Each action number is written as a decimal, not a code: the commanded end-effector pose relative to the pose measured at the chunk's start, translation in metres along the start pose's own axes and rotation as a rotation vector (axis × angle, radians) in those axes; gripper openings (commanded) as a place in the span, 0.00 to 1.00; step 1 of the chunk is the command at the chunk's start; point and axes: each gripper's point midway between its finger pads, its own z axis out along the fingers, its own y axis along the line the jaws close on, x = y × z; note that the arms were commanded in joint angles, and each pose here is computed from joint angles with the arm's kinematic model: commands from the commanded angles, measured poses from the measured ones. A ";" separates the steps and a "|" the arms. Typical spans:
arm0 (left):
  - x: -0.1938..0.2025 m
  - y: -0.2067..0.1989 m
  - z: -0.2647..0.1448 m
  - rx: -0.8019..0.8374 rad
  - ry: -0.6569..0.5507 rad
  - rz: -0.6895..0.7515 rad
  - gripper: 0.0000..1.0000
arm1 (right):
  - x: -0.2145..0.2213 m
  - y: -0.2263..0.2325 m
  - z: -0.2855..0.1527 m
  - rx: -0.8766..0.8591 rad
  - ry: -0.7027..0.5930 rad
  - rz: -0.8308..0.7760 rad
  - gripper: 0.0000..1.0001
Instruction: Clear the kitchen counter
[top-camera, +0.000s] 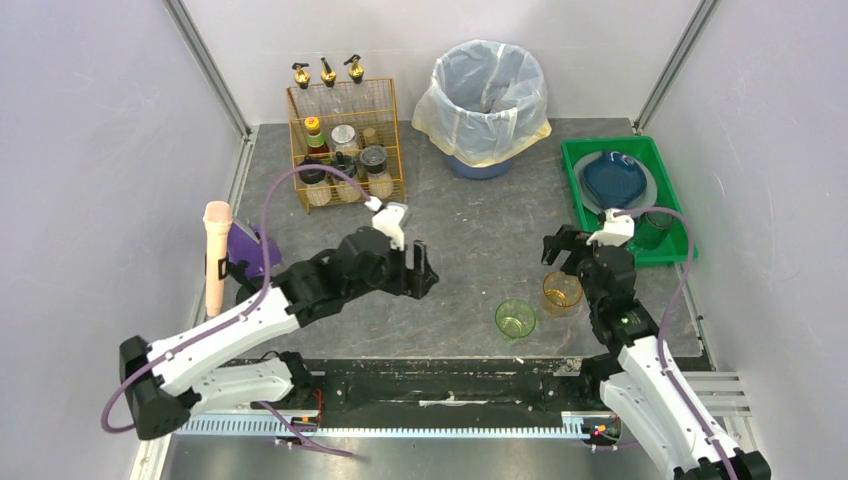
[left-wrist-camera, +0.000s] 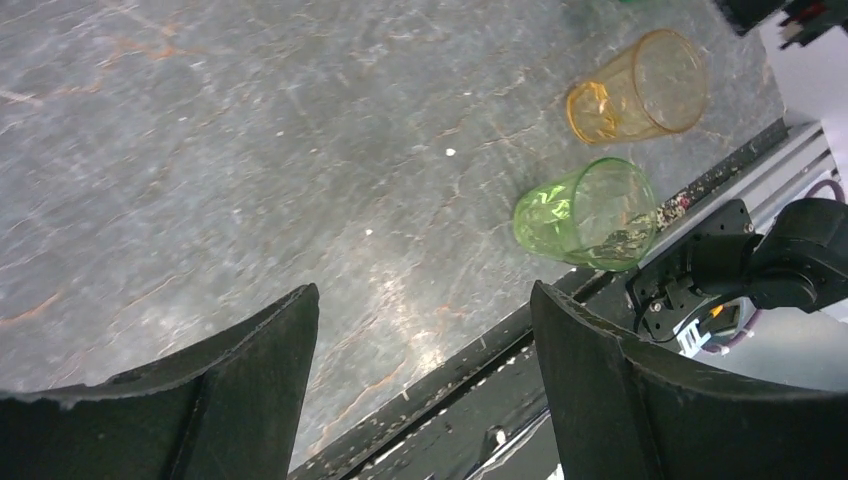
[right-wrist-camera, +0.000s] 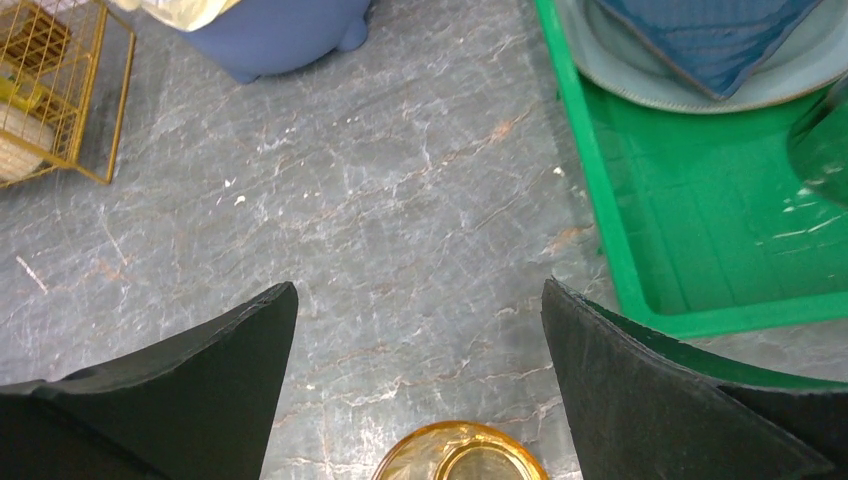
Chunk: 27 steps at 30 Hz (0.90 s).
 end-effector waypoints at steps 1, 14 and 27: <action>-0.023 -0.051 0.015 0.061 -0.080 -0.011 0.83 | -0.004 0.017 -0.002 -0.104 -0.077 0.051 0.94; 0.053 -0.119 0.107 -0.002 0.126 0.194 0.71 | -0.007 0.014 -0.025 -0.161 -0.211 0.097 0.96; 0.094 -0.128 0.158 -0.026 0.244 0.221 0.33 | -0.007 0.011 -0.030 -0.157 -0.227 0.100 0.96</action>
